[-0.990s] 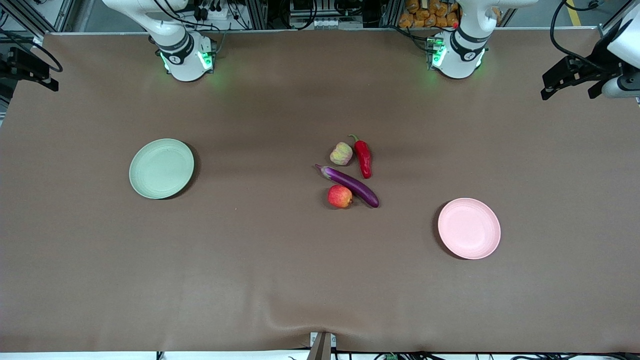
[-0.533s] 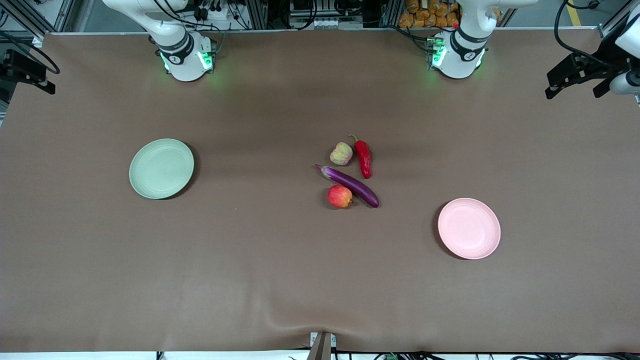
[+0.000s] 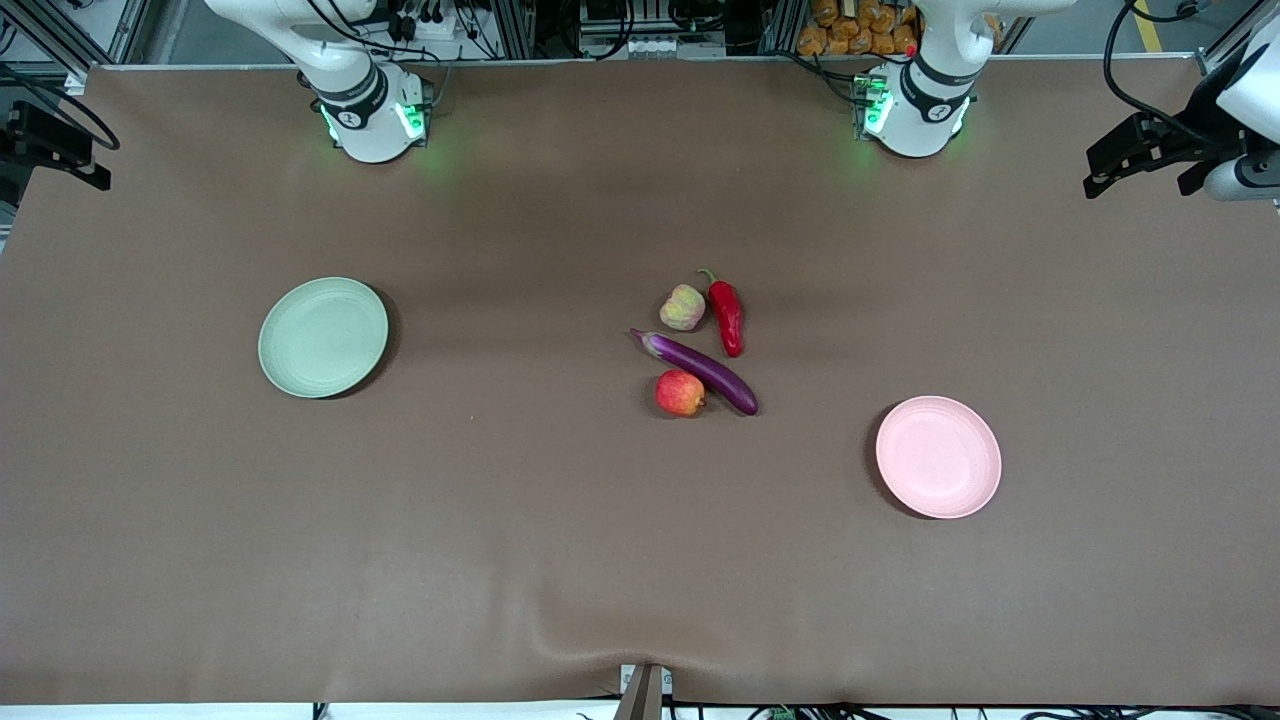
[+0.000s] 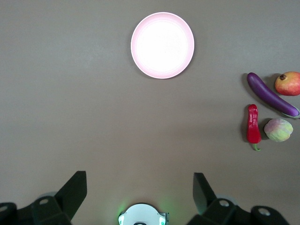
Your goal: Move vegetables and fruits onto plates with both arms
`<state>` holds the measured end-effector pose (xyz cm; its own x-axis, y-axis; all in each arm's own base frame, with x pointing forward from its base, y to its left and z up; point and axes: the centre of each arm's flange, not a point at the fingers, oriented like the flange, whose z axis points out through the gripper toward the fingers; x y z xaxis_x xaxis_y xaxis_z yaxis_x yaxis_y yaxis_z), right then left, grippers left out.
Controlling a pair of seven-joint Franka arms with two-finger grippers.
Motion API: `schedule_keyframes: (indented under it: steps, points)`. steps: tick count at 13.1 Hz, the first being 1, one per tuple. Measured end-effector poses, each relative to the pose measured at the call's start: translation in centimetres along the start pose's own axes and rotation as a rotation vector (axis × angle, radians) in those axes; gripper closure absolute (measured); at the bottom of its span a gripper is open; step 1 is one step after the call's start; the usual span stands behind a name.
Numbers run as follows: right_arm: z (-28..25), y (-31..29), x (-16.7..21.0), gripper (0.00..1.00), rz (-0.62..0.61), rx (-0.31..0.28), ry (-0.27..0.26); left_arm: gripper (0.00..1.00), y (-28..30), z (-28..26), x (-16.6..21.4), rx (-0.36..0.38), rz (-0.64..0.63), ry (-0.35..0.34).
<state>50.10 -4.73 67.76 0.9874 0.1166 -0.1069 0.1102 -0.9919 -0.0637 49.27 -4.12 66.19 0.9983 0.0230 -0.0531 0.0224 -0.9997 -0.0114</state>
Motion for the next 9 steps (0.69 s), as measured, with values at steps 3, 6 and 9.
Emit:
schedule_keyframes:
  steps: [3, 6, 9]
  points:
    - [0.13, 0.01, 0.02, 0.00, 0.000, 0.001, -0.004, 0.00, -0.16, 0.05, 0.05, 0.000, -0.017, -0.001]
    - [0.18, 0.01, 0.01, 0.00, 0.000, 0.001, -0.006, 0.00, -0.04, 0.35, 0.40, 0.000, -0.017, 0.001]
    - [0.31, 0.00, -0.07, 0.00, 0.000, 0.003, -0.016, 0.00, -0.02, 0.66, 0.60, 0.000, -0.017, 0.000]
